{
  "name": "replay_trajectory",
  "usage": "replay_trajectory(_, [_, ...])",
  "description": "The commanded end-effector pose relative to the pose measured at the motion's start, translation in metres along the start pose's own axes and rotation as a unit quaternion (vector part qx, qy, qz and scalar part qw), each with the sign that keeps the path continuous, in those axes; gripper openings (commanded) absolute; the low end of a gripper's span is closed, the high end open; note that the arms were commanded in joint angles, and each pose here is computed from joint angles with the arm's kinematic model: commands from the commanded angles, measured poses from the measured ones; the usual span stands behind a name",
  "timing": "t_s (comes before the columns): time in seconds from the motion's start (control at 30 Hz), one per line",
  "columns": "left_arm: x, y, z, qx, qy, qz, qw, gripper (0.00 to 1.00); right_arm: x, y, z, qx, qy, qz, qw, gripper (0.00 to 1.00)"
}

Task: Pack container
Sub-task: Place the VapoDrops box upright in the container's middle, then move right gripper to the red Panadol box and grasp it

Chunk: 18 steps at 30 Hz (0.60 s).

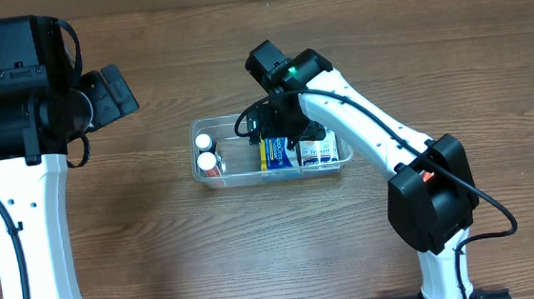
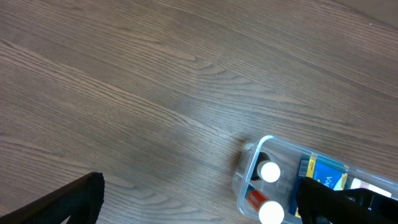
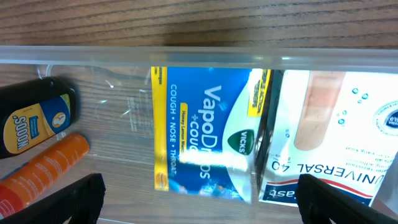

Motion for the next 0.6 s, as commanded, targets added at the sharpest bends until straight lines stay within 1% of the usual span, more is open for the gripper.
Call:
replay_trajectory(0.0, [-0.002,0.001,0.002,-0.012,0.008,0.0,1.0,1.0,0.008,-0.002,0.002,0.001,0.007,-0.008,1.0,1.0])
replay_trajectory(0.07, [-0.002,0.001,0.002,-0.012,0.008,0.0,1.0,1.0,0.008,-0.001,0.002,0.001,0.005,-0.009,1.0,1.0])
replay_trajectory(0.1, [-0.002,0.001,0.002,-0.012,0.008,0.0,1.0,1.0,0.008,0.0,-0.001,0.001,-0.008,-0.016,1.0,0.97])
replay_trajectory(0.17, [-0.002,0.001,0.002,-0.012,0.008,0.0,1.0,1.0,0.012,0.002,-0.004,0.0,-0.026,-0.029,0.999,0.98])
replay_trajectory(0.2, [-0.002,0.001,0.002,-0.012,0.008,0.0,1.0,1.0,0.017,0.004,-0.008,-0.003,-0.033,-0.035,0.999,1.0])
replay_trajectory(0.27, [-0.002,0.001,0.002,-0.013,0.008,0.0,1.0,1.0,0.042,0.011,-0.023,-0.019,-0.052,-0.068,0.996,1.0])
replay_trajectory(0.3, [-0.002,0.001,0.002,-0.013,0.008,0.0,1.0,1.0,0.061,0.015,-0.034,-0.041,-0.06,-0.094,0.993,1.0])
replay_trajectory(0.4, [-0.002,0.001,0.002,-0.013,0.008,0.0,1.0,1.0,0.121,0.022,-0.073,-0.106,-0.058,-0.164,0.979,1.0])
replay_trajectory(0.47, [-0.002,0.001,0.002,-0.013,0.008,0.0,1.0,1.0,0.163,0.017,-0.119,-0.163,-0.055,-0.203,0.964,1.0])
replay_trajectory(0.5, [-0.002,0.001,0.002,-0.013,0.008,0.0,1.0,1.0,0.175,0.012,-0.143,-0.194,-0.062,-0.208,0.957,1.0])
replay_trajectory(0.57, [-0.002,0.001,0.002,-0.013,0.008,0.0,1.0,1.0,0.185,0.001,-0.186,-0.249,-0.081,-0.194,0.945,1.0])
Point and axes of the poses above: each gripper's point midway between its finger pads, its own x axis back along the fingers, its own z axis along the line the jaws close on, y = z × x, the point moved 7 cm from there along x, back along the fingers, and after that the axes turned 4 degrees about x, right-handed, at the moved point
